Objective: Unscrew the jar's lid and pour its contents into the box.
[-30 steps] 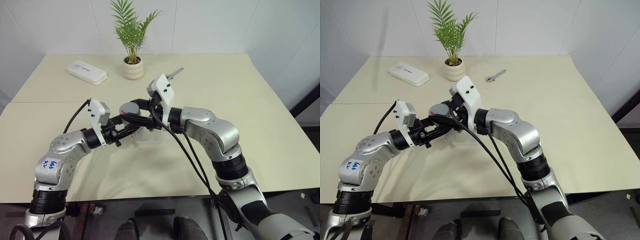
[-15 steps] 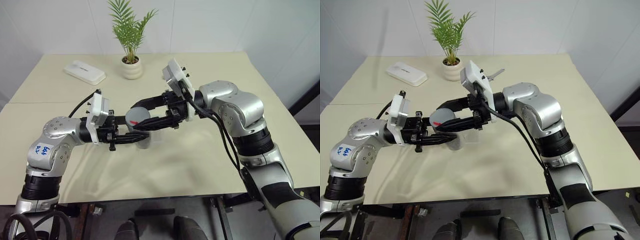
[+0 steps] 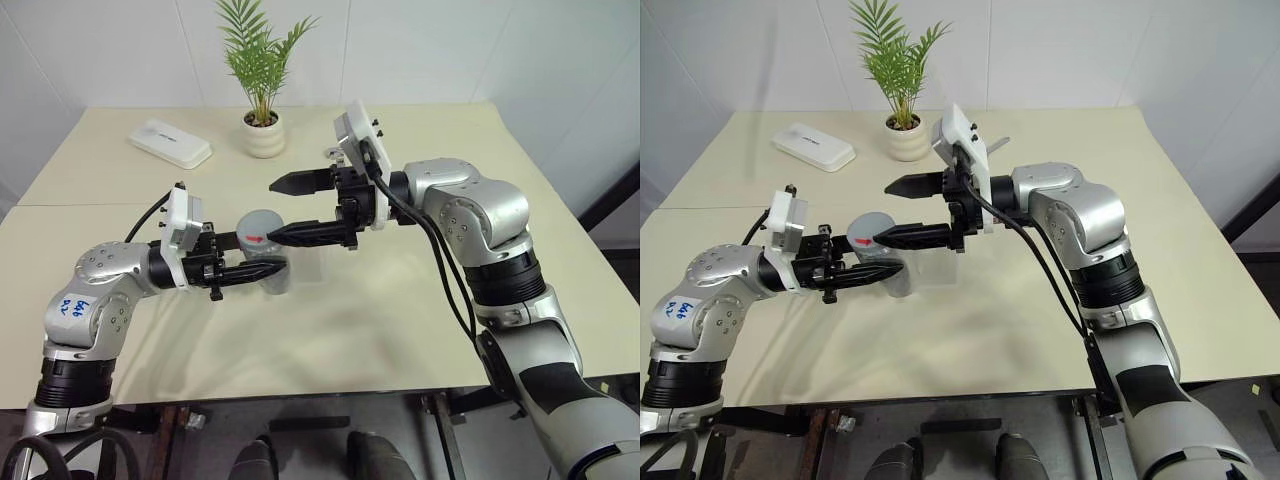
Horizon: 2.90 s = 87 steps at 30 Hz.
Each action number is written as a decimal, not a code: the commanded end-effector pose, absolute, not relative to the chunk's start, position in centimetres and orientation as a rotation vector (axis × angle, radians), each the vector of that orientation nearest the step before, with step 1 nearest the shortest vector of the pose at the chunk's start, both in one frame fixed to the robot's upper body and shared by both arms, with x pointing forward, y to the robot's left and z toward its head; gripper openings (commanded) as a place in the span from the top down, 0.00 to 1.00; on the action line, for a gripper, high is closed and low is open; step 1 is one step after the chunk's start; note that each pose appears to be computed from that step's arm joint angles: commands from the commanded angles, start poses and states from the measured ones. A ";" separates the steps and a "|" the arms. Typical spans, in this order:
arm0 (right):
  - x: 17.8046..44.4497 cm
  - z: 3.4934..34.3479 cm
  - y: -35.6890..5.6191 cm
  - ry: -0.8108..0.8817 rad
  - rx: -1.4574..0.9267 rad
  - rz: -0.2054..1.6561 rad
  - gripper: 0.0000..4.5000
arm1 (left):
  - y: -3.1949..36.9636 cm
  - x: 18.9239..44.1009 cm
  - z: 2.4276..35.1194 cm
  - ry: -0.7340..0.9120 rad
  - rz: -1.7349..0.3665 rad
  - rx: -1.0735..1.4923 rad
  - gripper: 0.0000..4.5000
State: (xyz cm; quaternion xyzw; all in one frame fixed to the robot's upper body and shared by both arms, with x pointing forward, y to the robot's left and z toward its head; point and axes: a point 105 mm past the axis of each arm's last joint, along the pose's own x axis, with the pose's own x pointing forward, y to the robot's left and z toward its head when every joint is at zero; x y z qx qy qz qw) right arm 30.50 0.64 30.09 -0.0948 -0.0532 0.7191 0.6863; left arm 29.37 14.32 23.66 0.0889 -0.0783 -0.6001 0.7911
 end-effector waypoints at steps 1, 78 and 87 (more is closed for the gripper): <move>29.0 30.7 1.5 -0.192 -0.245 1.618 0.01 | 14.8 29.2 24.6 -0.203 -1.271 0.213 0.57; 31.6 29.3 4.4 -0.311 -0.215 1.481 0.01 | 14.1 29.8 24.1 -0.176 -1.242 0.205 0.57; 34.4 29.7 0.9 -0.309 -0.270 1.377 0.01 | 14.2 29.8 24.2 -0.175 -1.246 0.209 0.57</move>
